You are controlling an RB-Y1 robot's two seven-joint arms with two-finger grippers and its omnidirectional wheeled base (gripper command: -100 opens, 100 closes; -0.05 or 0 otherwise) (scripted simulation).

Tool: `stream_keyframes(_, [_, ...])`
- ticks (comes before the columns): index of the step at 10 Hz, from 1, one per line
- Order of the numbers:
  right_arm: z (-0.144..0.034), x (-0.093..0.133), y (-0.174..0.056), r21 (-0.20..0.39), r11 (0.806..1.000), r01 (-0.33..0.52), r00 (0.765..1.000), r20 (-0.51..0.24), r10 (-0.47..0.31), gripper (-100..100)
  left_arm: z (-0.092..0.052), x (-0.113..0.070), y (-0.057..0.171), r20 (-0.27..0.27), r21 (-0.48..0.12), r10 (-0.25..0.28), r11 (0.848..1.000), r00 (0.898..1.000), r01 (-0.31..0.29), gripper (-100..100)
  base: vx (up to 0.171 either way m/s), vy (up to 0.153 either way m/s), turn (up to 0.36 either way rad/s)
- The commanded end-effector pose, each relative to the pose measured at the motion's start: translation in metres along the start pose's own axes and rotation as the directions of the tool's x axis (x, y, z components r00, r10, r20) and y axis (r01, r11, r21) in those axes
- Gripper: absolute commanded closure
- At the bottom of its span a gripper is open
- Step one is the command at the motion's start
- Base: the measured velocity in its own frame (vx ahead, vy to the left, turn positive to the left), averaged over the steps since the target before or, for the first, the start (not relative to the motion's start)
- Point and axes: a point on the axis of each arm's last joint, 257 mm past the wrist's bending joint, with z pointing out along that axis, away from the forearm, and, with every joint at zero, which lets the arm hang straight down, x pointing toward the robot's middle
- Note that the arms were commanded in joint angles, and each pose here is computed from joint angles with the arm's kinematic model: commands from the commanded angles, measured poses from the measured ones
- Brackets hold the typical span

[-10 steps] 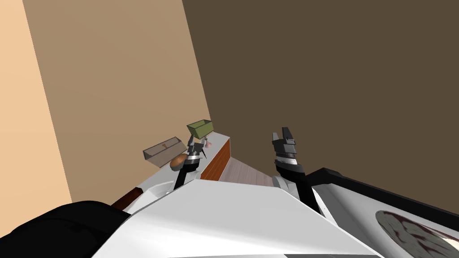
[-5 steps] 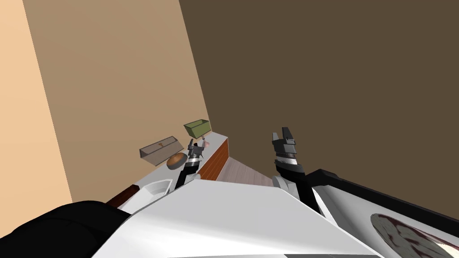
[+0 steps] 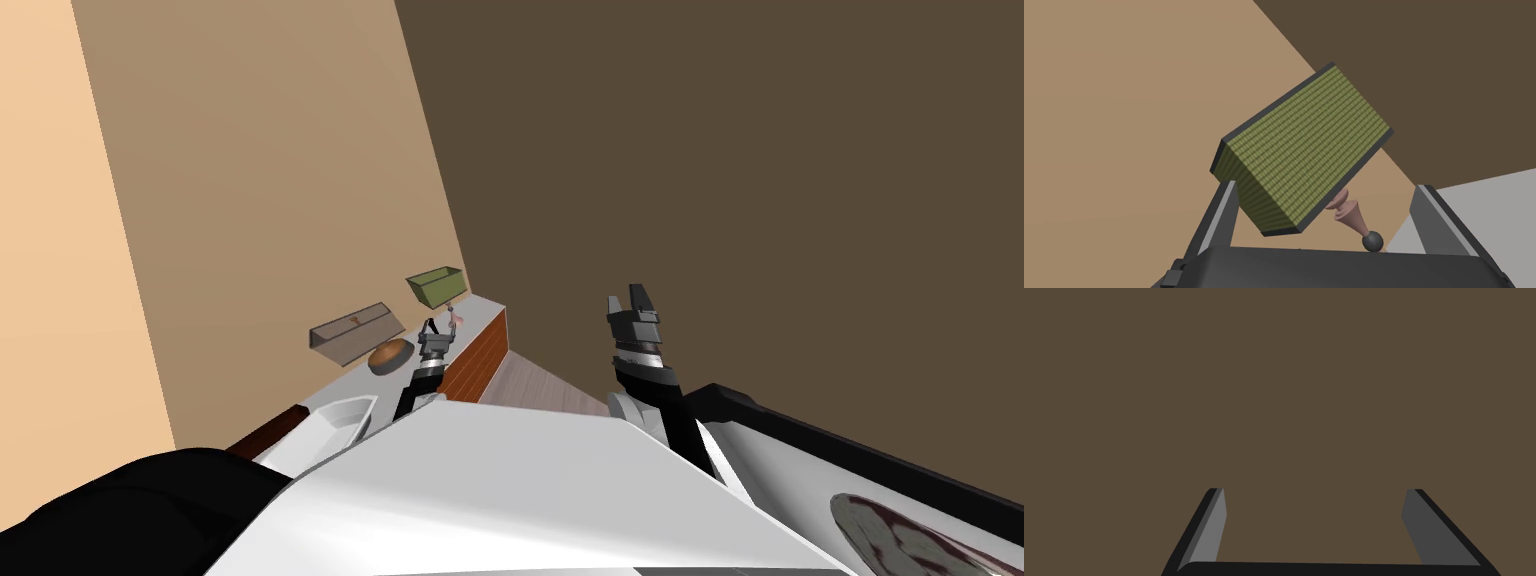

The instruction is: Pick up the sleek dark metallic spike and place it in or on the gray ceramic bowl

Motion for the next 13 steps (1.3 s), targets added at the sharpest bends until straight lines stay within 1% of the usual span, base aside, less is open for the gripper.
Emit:
stream_keyframes(1, [0.000,0.000,0.000,0.000,1.000,0.000,1.000,0.000,0.000,0,-0.005,-0.017,0.003,0.031,0.001,-0.055,0.998,0.998,0.055,-100,0.022,-0.043,0.041])
stream_keyframes(2, [0.000,0.000,0.000,0.000,1.000,0.000,1.000,0.000,0.000,0,-0.009,-0.029,0.005,0.057,0.005,-0.096,0.995,0.994,0.096,-100,0.037,-0.059,0.060])
stream_keyframes(3, [0.000,0.000,0.000,0.000,1.000,0.000,1.000,0.000,0.000,0,-0.009,-0.029,0.006,0.058,0.004,-0.097,0.995,0.994,0.097,-100,0.030,-0.047,0.033])
stream_keyframes(5, [0.000,0.000,0.000,0.000,1.000,0.000,1.000,0.000,0.000,0,-0.018,-0.053,0.009,0.110,0.021,-0.176,0.984,0.978,0.175,-100,0.039,-0.058,0.068])
stream_keyframes(7, [0.000,0.000,0.000,0.000,1.000,0.000,1.000,0.000,0.000,0,-0.027,-0.076,0.012,0.156,0.049,-0.247,0.969,0.956,0.242,-100,0.055,-0.057,0.087])
stream_keyframes(9, [0.000,0.000,0.000,0.000,1.000,0.000,1.000,0.000,0.000,0,-0.036,-0.097,0.013,0.195,0.082,-0.307,0.951,0.932,0.297,-100,0.107,-0.049,0.117])
stream_keyframes(13, [0.000,0.000,0.000,0.000,1.000,0.000,1.000,0.000,0.000,0,-0.052,-0.132,0.014,0.248,0.159,-0.403,0.914,0.881,0.373,-100,0.119,-0.021,0.108])
